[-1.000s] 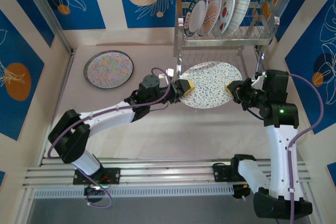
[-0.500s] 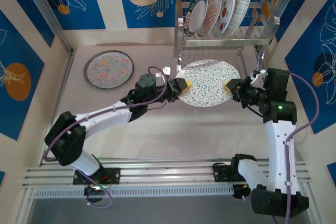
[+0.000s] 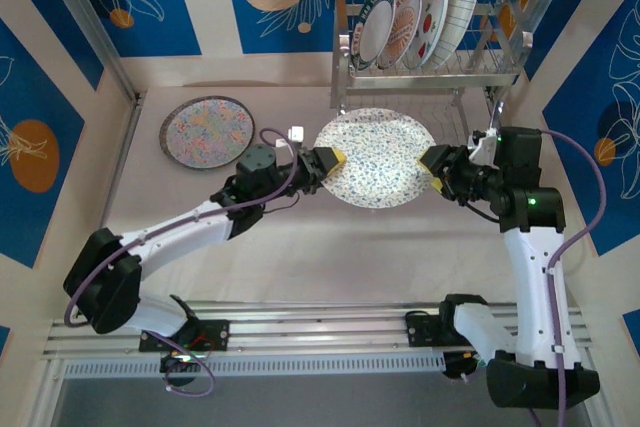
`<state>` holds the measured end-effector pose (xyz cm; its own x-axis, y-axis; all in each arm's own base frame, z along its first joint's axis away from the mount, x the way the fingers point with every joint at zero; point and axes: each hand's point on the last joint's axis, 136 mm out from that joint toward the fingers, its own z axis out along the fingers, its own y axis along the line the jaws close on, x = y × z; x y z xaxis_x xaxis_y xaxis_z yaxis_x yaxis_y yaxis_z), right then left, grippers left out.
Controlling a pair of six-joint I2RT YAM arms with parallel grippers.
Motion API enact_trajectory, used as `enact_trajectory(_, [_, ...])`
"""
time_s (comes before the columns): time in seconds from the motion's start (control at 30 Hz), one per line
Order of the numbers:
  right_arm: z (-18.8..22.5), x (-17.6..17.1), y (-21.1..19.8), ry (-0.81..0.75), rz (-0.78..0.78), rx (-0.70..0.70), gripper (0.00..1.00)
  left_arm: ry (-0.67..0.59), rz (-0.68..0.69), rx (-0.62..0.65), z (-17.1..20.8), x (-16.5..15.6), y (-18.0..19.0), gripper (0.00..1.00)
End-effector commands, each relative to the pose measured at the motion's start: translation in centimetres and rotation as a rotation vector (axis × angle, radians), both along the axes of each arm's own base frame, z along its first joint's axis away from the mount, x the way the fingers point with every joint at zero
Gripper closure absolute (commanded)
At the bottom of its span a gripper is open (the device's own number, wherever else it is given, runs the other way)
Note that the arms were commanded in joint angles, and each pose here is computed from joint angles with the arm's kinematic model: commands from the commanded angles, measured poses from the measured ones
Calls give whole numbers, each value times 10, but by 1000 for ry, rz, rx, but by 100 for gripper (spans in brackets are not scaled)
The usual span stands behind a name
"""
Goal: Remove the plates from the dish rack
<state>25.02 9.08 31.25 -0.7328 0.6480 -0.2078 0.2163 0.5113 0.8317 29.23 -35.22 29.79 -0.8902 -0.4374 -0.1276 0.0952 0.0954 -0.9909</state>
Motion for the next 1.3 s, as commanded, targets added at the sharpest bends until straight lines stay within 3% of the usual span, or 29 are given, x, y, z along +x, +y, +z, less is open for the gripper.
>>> enact_trajectory(0.0, [12,-5,-1,-48,-7,-72,55,-88,66,-77,35,6,24,79])
enact_trajectory(0.67, [22,8,44,-160,129,-171,55,-77,223,-122,46,-3,102,80])
enact_trajectory(0.8, [37,7,58,-297,185,-223,55,-71,278,-134,46,-1,125,80])
enact_trajectory(1.1, [88,-17,104,-788,362,-373,54,-70,494,-157,39,7,188,80])
enact_trajectory(1.27, [98,-33,128,-950,457,-453,51,-79,616,-139,28,9,216,79])
